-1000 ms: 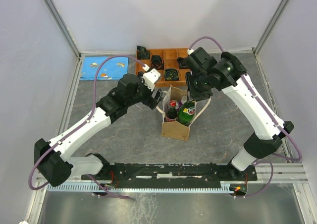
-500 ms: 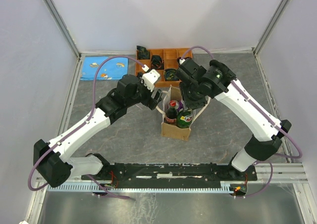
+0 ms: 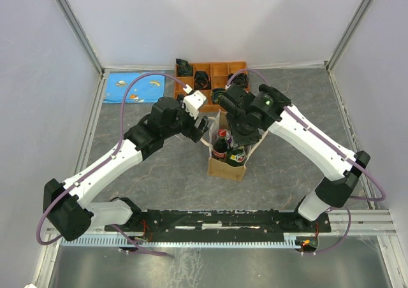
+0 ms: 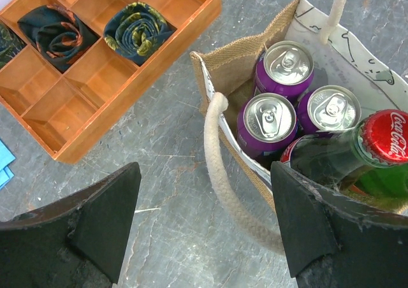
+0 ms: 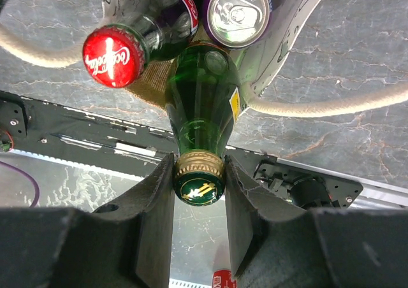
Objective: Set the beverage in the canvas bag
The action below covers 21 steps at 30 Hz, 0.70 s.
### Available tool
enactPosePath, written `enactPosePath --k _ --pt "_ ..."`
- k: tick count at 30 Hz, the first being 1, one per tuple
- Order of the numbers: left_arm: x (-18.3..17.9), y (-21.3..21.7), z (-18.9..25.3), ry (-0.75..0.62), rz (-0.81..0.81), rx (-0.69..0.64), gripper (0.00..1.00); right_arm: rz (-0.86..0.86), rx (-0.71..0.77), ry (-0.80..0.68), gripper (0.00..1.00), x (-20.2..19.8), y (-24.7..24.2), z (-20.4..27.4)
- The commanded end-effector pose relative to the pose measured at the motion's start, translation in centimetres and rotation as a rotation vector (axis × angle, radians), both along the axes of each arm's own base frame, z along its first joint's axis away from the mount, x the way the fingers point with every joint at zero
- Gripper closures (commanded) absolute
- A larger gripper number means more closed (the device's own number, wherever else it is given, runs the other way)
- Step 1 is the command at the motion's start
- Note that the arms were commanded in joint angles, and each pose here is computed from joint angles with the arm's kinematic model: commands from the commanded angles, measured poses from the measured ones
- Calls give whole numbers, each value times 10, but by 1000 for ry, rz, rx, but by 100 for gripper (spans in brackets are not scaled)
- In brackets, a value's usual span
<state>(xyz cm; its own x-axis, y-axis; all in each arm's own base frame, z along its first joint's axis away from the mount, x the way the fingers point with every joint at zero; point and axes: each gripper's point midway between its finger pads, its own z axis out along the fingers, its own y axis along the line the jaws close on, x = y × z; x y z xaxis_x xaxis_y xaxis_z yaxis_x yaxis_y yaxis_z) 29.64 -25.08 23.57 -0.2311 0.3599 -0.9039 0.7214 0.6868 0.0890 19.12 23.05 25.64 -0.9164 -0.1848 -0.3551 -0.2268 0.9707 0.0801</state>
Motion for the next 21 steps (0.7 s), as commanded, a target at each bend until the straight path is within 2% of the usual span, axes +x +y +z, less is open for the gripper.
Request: enactPosePath --k 1,21 --pt "0 -3 15 -14 13 -72 12 0 87 -40 100 0 10 9" --pt "-3 -2 12 -4 9 -75 12 3 5 -22 100 8 10 -49"
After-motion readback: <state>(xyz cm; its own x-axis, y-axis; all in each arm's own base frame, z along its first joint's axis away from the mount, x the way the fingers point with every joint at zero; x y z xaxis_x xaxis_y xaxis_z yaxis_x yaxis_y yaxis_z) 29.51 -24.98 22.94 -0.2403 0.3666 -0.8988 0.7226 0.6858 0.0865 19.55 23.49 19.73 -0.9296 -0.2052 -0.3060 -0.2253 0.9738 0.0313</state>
